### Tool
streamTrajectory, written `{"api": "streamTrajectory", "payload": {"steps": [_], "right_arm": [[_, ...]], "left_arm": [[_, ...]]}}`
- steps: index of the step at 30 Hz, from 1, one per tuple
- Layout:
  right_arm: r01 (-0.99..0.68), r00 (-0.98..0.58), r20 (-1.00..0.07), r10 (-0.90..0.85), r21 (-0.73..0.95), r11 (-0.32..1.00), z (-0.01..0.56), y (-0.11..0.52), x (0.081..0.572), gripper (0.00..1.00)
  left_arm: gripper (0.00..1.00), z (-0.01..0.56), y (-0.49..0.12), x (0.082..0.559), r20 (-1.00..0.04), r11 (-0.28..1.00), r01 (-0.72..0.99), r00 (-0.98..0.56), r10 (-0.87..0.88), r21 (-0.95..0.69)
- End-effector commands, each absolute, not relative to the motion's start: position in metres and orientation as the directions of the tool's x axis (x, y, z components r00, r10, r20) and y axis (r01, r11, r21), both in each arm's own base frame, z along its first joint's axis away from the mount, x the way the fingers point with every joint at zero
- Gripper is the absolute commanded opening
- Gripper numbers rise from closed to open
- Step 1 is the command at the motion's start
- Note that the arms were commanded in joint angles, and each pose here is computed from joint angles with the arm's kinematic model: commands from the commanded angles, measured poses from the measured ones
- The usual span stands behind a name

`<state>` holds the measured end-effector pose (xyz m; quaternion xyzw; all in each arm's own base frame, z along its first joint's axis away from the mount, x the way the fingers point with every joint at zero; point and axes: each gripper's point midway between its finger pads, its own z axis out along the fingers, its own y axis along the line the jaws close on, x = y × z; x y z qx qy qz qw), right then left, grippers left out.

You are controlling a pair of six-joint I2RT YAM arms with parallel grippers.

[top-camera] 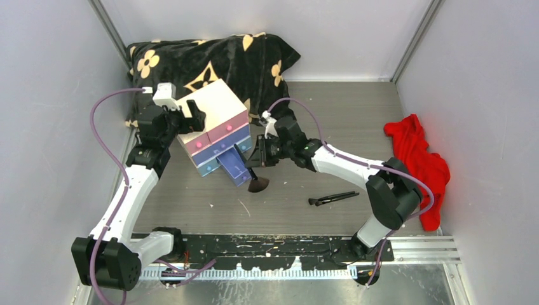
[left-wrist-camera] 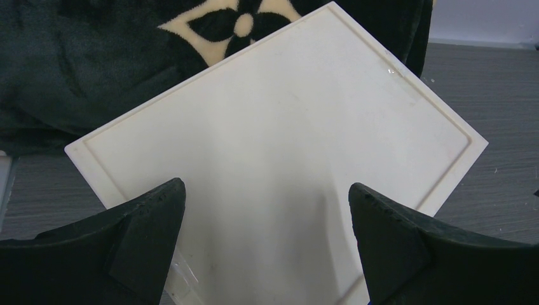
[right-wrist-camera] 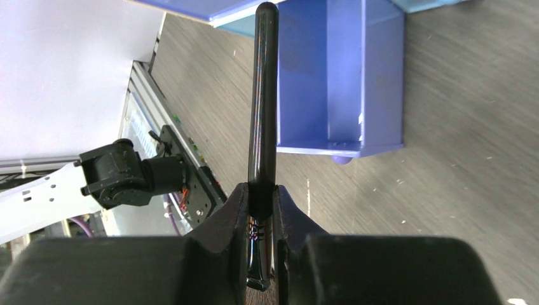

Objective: Organize the makeup
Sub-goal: Place the makeup brush in the drawer.

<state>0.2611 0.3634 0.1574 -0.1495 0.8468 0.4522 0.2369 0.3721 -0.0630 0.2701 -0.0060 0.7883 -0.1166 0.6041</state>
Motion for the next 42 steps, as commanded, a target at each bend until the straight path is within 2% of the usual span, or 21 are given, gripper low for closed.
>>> {"api": "streamTrajectory", "payload": {"steps": [1,9,23,34,42], "right_arm": [[-0.485,-0.838,-0.546,0.011,0.753,0.446,0.197,0.387,0.259,0.01],[-0.405,-0.883,-0.468,0.027,0.791,0.458,0.198,0.394,0.255,0.01],[-0.242,-0.960,-0.280,-0.002,0.828,0.505,0.149,0.397,0.221,0.01],[-0.173,-0.977,-0.215,0.019,0.831,0.529,0.143,0.413,0.231,0.01],[-0.153,-0.975,-0.216,0.056,0.830,0.536,0.149,0.429,0.252,0.01]], "left_arm": [[1.00,0.241,-0.063,0.358,-0.908,0.973,0.098,-0.390,-0.156,-0.209],[1.00,0.239,-0.063,0.357,-0.906,0.972,0.099,-0.392,-0.157,-0.212],[1.00,0.240,-0.063,0.355,-0.909,0.972,0.098,-0.384,-0.161,-0.214],[1.00,0.246,-0.062,0.354,-0.914,0.972,0.100,-0.371,-0.161,-0.212],[1.00,0.249,-0.061,0.353,-0.917,0.973,0.100,-0.365,-0.158,-0.208]]}}
